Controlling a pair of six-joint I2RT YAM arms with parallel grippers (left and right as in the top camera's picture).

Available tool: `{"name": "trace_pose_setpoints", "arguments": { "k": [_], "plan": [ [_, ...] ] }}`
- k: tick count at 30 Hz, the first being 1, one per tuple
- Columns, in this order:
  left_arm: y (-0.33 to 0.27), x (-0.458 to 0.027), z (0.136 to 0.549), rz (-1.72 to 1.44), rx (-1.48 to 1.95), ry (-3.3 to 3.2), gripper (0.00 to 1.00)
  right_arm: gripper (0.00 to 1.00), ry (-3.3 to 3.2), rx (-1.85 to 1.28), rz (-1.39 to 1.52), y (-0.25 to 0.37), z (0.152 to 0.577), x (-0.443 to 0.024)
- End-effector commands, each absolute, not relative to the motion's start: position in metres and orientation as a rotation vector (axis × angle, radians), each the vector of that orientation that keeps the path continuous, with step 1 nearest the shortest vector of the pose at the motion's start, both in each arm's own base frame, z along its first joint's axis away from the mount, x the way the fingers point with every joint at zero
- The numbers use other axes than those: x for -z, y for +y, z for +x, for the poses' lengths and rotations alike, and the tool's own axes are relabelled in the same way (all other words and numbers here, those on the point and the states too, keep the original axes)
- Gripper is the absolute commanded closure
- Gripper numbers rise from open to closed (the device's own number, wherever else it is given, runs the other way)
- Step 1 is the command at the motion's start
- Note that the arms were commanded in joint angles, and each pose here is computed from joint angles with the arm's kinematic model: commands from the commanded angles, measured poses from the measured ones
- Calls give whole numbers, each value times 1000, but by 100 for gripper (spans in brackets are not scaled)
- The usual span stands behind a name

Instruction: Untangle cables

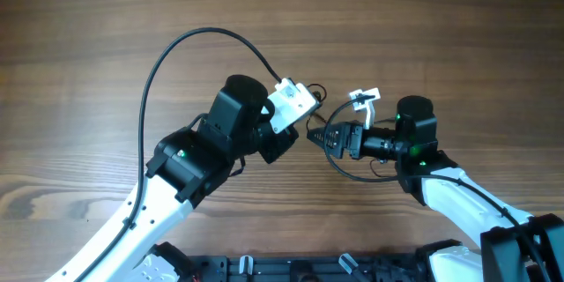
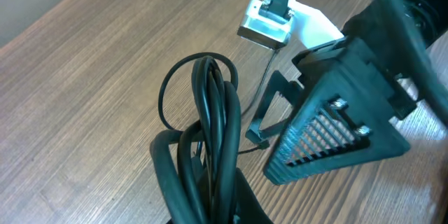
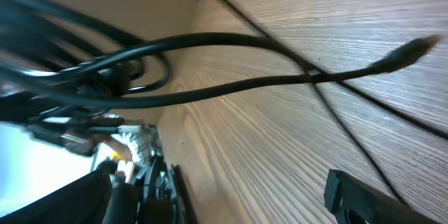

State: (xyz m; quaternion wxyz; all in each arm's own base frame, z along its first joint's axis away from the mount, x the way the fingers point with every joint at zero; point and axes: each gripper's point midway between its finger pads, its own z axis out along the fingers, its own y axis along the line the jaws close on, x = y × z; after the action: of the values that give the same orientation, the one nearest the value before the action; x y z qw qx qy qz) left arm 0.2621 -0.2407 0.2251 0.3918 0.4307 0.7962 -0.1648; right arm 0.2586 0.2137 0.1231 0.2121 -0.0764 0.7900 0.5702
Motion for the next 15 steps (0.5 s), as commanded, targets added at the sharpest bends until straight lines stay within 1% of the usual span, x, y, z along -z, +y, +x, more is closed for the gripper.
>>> {"name": "trace_pose_setpoints", "arguments": {
  "k": [1, 4, 8, 11, 15],
  "plan": [
    [-244, -238, 257, 1005, 504, 2047, 96, 0, 2072, -1736, -437, 221, 239, -147],
    [-250, -226, 230, 1050, 663, 2130, 96, 2, 1949, -1775, -575, 214, 233, -165],
    [-235, -198, 209, 1089, 654, 2304, 96, 9, 1798, -1801, -736, 193, 225, -187],
    [-232, -188, 198, 1107, 681, 2368, 96, 9, 1754, -1743, -748, 182, 232, -191],
    [-258, -201, 170, 1192, 1004, 2316, 96, 8, 1722, -1734, -805, 189, 228, -193]
  ]
}}
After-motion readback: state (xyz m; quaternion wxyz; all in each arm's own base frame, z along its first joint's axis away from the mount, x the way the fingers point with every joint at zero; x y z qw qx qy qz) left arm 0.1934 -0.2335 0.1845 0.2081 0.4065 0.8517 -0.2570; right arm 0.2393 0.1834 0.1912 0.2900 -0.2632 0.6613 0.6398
